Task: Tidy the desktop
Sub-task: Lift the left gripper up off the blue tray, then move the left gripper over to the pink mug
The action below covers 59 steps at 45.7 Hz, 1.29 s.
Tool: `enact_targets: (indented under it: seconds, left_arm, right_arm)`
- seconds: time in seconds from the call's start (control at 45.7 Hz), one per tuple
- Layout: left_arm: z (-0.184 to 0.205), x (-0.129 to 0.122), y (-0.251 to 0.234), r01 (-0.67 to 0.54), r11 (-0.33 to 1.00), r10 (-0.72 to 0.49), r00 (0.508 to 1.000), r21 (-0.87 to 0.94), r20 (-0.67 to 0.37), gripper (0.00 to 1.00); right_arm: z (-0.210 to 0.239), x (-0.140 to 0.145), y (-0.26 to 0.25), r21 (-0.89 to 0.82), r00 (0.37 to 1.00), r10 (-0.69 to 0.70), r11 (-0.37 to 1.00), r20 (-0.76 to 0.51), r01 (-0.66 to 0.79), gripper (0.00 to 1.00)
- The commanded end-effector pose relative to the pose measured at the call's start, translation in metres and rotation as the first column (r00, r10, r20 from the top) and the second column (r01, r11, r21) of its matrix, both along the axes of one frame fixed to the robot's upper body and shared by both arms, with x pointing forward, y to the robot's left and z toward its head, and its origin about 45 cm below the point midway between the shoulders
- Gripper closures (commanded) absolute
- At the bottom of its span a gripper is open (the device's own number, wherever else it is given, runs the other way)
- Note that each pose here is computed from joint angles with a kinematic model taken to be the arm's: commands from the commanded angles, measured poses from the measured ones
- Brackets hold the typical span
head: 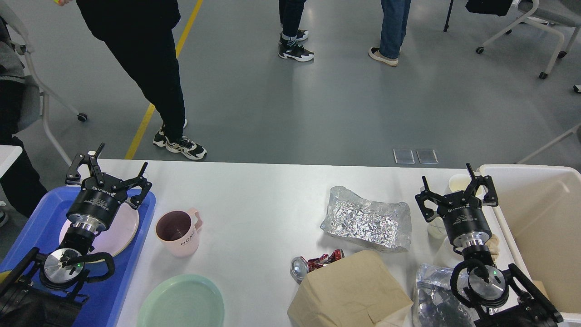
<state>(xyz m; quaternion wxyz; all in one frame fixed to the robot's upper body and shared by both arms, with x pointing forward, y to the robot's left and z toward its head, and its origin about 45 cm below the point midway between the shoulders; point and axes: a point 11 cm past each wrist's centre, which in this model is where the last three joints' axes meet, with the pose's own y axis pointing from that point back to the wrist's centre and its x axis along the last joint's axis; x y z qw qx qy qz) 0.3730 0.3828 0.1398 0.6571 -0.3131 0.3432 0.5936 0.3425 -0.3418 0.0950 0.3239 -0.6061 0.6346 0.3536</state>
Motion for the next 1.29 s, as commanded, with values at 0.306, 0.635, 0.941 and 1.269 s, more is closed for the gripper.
enact_targets:
  seconds: [0.306, 0.635, 0.941, 1.269]
  left_arm:
    - [-0.002, -0.002, -0.003, 0.044, 0.998, -0.044, 0.999, 0.037, -0.014, 0.04]
    - [0.063, 0.025, 0.041, 0.249, 0.853, -0.228, 0.968, 0.459, -0.103, 0.04]
    - [0.122, 0.034, 0.056, 0.6, 0.317, -0.42, 0.783, 0.735, -0.458, 0.04]
    - [0.176, 0.058, 0.028, 0.692, -0.142, -0.368, 0.627, 0.708, -0.686, 0.04]
  right_arm:
    - [0.0, 0.0, 0.0, 0.0, 1.0, 0.0, 1.0, -0.001, 0.0, 0.0]
    - [0.0, 0.0, 0.001, 0.001, 1.0, 0.001, 1.0, 0.001, -0.001, 0.0]
    - [-0.001, 0.0, 0.0, 0.001, 1.0, 0.0, 1.0, -0.002, 0.0, 0.0]
    - [0.0, 0.0, 0.0, 0.0, 1.0, 0.0, 1.0, -0.001, 0.0, 0.0]
